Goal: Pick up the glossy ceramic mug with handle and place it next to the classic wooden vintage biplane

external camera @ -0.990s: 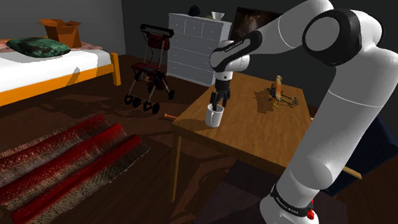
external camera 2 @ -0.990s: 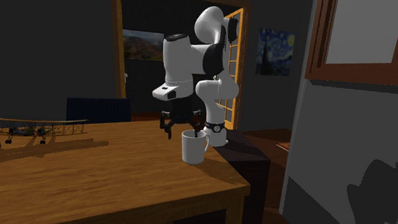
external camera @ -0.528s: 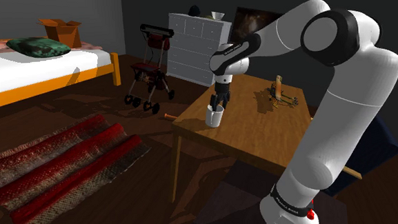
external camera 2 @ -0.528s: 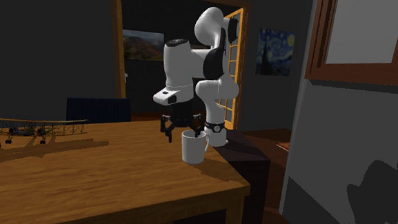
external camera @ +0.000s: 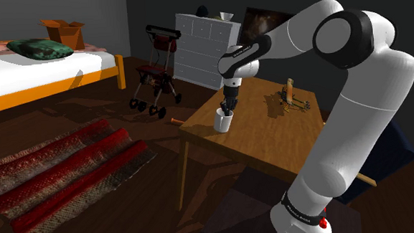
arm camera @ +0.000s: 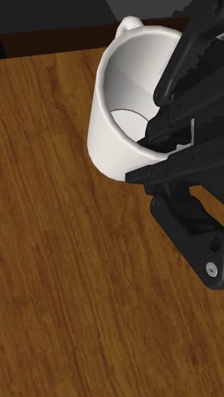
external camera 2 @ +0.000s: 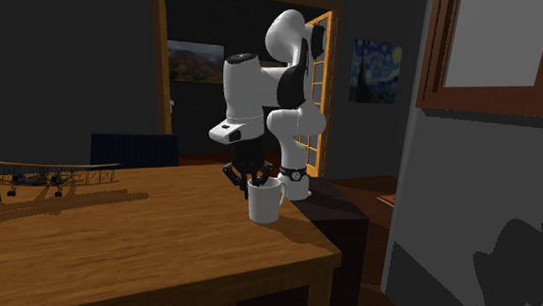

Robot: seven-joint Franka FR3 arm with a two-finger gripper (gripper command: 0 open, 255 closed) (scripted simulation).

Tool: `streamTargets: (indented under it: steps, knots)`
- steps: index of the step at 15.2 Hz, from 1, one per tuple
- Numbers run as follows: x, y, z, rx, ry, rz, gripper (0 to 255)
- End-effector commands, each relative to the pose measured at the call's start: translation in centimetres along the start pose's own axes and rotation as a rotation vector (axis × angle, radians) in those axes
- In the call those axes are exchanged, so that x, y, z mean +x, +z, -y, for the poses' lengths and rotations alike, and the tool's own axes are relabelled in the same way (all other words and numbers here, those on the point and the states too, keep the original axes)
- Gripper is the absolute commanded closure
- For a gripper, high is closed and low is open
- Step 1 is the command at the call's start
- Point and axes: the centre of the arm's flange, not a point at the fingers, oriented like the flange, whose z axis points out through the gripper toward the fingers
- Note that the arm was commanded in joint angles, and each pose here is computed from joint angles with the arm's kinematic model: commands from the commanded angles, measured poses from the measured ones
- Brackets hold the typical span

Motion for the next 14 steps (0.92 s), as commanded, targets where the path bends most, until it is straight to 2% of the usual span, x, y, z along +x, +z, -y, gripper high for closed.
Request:
streamTargets:
  steps: [1,4,14]
  knots:
    - [0.0,0.0,0.0,0.000,0.000,0.000,255]
    - [0.0,0.0,0.0,0.000,0.000,0.000,255]
    - [-0.8,-5.2,0.4,0.000,0.000,0.000,255]
